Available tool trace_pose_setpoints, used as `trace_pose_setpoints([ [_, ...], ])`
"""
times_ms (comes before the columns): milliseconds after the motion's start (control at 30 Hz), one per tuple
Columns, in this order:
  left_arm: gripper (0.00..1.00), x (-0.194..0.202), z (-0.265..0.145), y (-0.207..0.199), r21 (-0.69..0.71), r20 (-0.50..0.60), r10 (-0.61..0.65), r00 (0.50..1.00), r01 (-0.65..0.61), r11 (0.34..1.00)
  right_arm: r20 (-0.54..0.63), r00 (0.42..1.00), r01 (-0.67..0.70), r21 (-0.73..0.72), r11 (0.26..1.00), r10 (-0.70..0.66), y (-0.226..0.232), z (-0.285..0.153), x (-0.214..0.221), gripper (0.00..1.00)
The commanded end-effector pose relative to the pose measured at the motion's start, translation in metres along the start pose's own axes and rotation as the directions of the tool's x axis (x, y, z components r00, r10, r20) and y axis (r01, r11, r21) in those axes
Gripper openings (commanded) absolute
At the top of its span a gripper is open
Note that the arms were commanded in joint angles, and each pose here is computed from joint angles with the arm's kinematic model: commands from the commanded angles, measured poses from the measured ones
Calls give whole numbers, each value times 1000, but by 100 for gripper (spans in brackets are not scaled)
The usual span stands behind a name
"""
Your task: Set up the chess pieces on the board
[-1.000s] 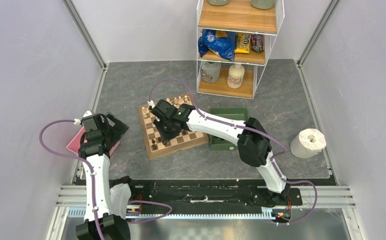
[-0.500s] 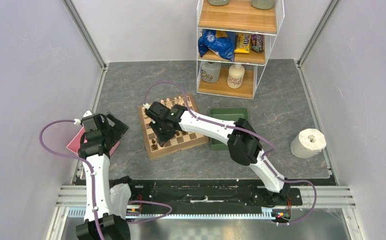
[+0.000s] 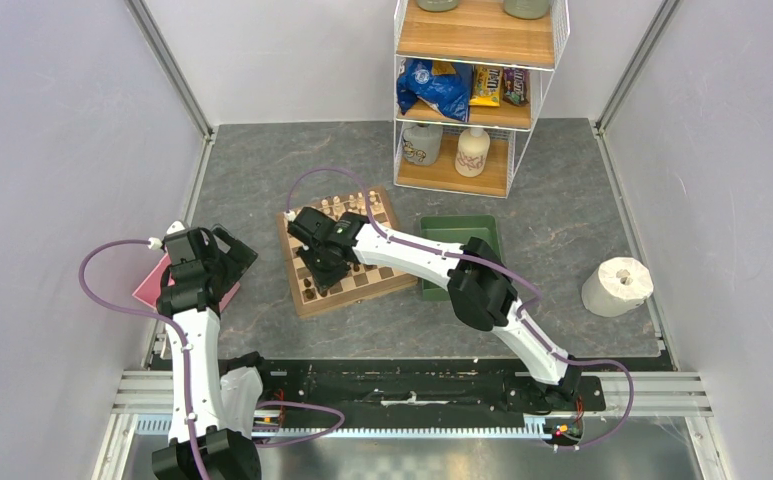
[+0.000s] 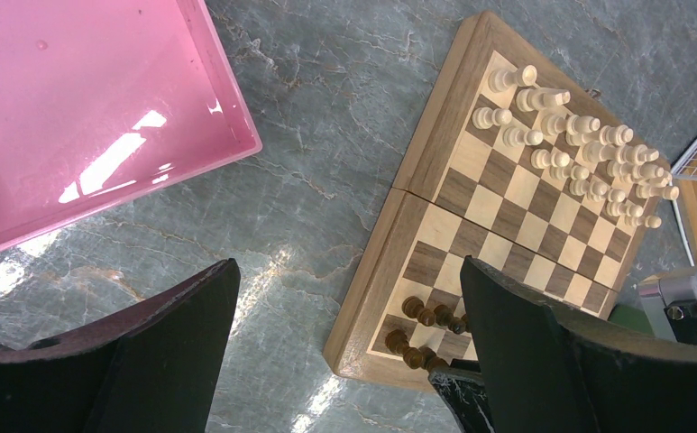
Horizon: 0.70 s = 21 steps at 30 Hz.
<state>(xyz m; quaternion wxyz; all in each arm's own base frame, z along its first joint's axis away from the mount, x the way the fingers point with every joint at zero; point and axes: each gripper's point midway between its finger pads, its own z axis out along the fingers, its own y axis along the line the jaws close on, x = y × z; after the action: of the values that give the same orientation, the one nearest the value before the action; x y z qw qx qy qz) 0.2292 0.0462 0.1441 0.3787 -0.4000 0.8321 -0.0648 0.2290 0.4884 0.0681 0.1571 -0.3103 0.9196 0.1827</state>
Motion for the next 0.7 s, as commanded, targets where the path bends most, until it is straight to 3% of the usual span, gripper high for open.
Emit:
trace_pose_setpoints([
  [0, 100, -12, -3, -8, 36, 41, -6, 999, 5, 999, 37, 999, 18, -6, 1000, -17, 7, -6, -13, 25],
  [667, 100, -12, -3, -8, 36, 40, -6, 999, 5, 999, 45, 999, 27, 19, 999, -28, 3, -1, -16, 27],
])
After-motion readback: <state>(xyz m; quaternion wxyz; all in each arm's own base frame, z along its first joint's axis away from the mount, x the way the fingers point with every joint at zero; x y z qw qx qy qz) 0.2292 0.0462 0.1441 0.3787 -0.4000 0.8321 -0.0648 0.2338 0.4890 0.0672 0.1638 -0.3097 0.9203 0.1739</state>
